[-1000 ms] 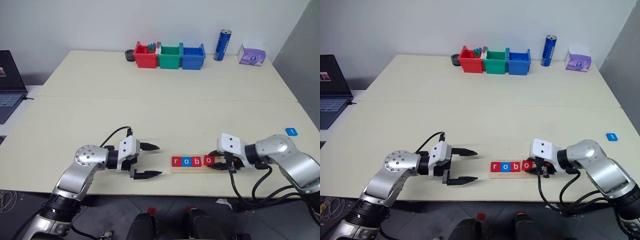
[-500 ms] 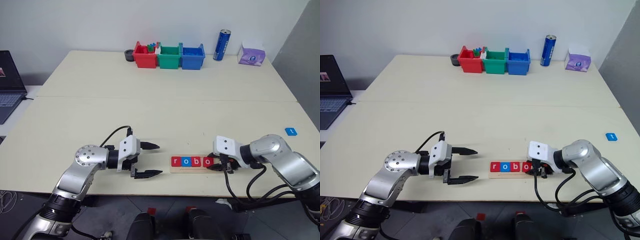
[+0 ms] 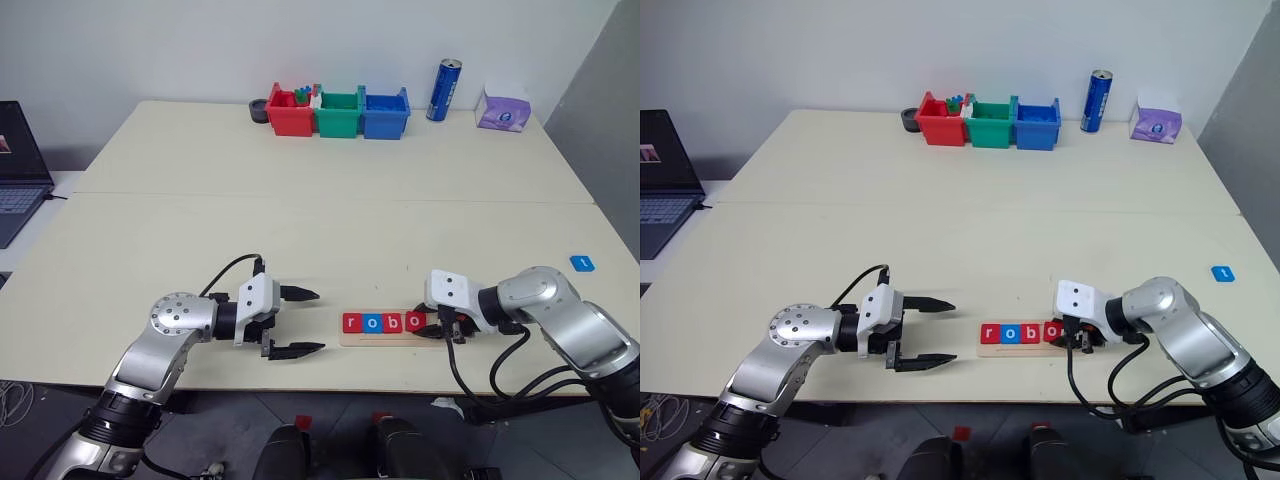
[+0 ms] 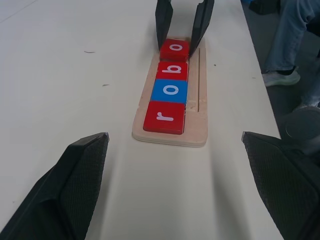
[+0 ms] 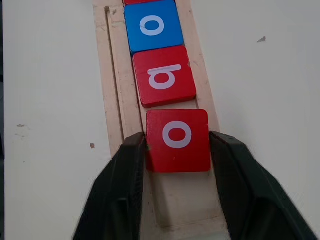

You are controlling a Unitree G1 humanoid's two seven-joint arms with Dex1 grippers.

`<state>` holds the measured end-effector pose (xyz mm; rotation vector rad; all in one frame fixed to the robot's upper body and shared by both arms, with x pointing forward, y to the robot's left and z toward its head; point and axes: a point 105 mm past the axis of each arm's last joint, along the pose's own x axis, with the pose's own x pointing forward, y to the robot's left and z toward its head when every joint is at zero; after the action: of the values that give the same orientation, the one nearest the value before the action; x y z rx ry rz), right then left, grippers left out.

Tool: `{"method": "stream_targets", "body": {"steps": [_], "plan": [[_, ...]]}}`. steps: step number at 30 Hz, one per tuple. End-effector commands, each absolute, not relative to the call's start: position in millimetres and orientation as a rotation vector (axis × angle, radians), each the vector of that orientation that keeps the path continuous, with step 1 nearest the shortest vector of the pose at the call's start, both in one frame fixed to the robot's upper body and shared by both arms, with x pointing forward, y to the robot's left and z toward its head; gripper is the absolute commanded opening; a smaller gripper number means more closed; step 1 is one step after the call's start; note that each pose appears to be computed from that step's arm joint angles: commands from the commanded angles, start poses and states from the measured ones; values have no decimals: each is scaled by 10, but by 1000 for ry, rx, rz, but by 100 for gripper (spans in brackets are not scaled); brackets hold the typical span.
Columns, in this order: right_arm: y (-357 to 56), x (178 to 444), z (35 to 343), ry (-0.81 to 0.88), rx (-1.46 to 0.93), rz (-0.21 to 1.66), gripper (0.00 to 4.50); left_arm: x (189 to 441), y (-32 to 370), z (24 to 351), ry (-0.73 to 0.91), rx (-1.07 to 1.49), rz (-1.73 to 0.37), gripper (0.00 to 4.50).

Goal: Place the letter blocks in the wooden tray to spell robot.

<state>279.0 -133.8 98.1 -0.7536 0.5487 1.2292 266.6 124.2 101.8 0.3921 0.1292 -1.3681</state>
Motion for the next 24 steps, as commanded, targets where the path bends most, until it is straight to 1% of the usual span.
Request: {"method": "stream_targets", "body": {"steps": [1, 4, 5, 10, 14, 17, 19, 21, 24], "plan": [[-1282, 2798, 1078, 505, -781, 1254, 321, 2652, 1211, 1087, 91, 415, -1373, 450], [-1277, 2805, 1100, 493, -791, 1251, 429, 2647, 1208, 1085, 92, 415, -1374, 450], [-1276, 2811, 1119, 485, -792, 1246, 448, 2644, 1207, 1084, 92, 415, -1375, 450], [-1315, 2793, 1316, 437, -752, 1207, 448, 2638, 1213, 1089, 92, 417, -1374, 450], [-1372, 2794, 1362, 404, -709, 1127, 448, 2637, 1221, 1089, 94, 418, -1373, 450], [-1388, 2856, 1357, 378, -673, 1051, 391, 2642, 1218, 1090, 95, 418, -1375, 450], [-1389, 2912, 1327, 365, -678, 1011, 323, 2652, 1212, 1093, 95, 419, -1377, 450], [-1391, 2967, 1278, 357, -700, 981, 245, 2665, 1207, 1098, 93, 421, -1380, 450], [-1360, 3006, 1223, 352, -721, 970, 139, 2674, 1204, 1101, 91, 424, -1381, 450]]}}
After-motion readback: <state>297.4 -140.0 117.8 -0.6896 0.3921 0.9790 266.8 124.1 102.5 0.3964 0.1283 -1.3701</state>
